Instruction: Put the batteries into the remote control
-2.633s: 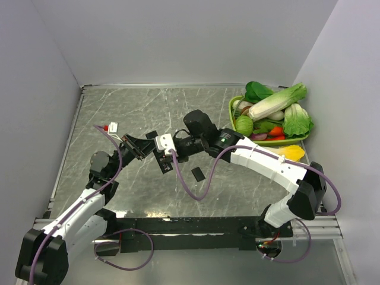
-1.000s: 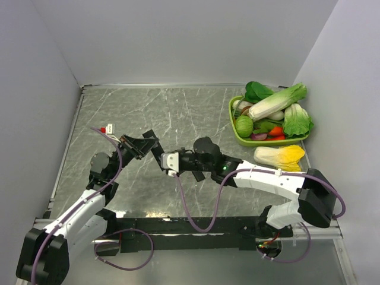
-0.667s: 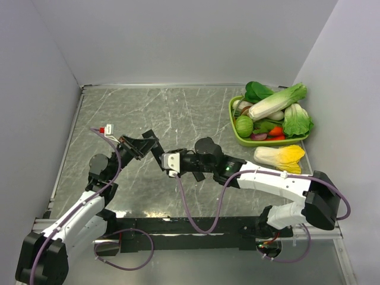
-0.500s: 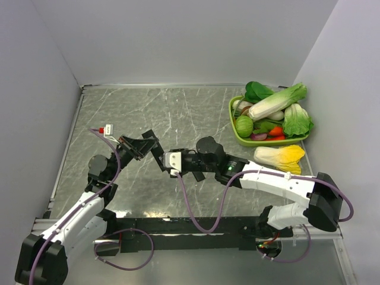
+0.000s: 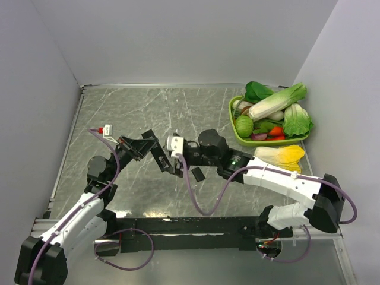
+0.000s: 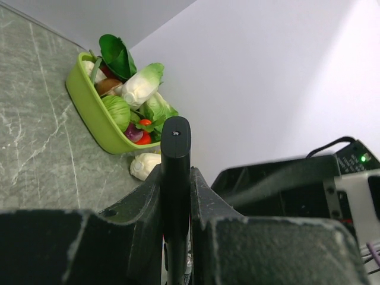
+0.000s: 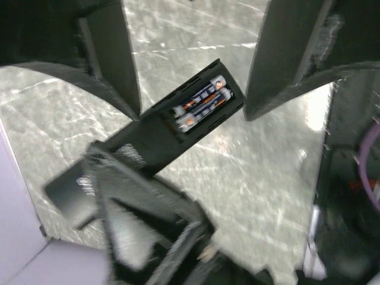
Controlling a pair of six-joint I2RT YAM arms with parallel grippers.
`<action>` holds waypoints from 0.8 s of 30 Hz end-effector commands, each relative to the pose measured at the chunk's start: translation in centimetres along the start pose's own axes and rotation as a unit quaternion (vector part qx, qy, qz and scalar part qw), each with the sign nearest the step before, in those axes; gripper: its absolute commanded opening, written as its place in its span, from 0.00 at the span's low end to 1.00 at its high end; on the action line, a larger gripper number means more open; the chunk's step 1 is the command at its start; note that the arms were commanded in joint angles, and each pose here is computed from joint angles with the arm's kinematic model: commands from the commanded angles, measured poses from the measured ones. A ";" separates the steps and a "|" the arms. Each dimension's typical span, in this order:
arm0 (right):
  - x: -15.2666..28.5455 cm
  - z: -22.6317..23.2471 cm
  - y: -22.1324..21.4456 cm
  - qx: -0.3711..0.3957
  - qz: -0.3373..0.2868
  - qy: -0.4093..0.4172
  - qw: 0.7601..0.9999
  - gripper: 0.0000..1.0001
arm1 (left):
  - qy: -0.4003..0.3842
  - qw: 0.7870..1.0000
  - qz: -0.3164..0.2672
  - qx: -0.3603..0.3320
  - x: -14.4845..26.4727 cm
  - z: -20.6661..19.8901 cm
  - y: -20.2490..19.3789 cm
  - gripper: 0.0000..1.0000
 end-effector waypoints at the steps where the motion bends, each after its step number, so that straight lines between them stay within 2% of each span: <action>1: 2.3 -0.9 5.1 -0.122 -0.057 -0.029 0.990 0.86 | -0.060 0.997 -0.033 -0.032 -0.3 -3.2 2.2 0.01; 2: 2.4 -1.4 4.9 -0.146 -0.054 -0.043 0.987 0.91 | -0.062 0.997 -0.033 -0.033 -0.3 -3.2 2.2 0.01; 4: 2.8 -2.3 5.0 -0.213 -0.053 -0.060 0.974 0.94 | -0.069 0.996 -0.036 -0.036 -0.2 -3.4 2.2 0.01; 10: 2.5 -2.8 3.3 -0.381 -0.016 -0.048 0.923 0.95 | -0.076 0.995 -0.047 -0.039 -0.4 -3.8 2.7 0.01; 16: 0.9 -2.4 3.3 -0.460 -0.010 -0.001 0.888 0.94 | -0.085 0.994 -0.054 -0.041 -0.5 -4.2 3.2 0.01; 24: -0.5 -2.3 3.1 -0.477 0.001 0.030 0.878 0.89 | -0.094 0.993 -0.057 -0.042 -0.6 -4.8 3.5 0.01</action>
Point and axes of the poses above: each gripper's point midway between its finger pads, its own x axis back along the fingers, its own z axis along the line the jaws close on, y = z × x, the point moved 3 cm from there along x, back along the fingers, and after that the axes turned 13 degrees about -x, right-handed, at the moved point
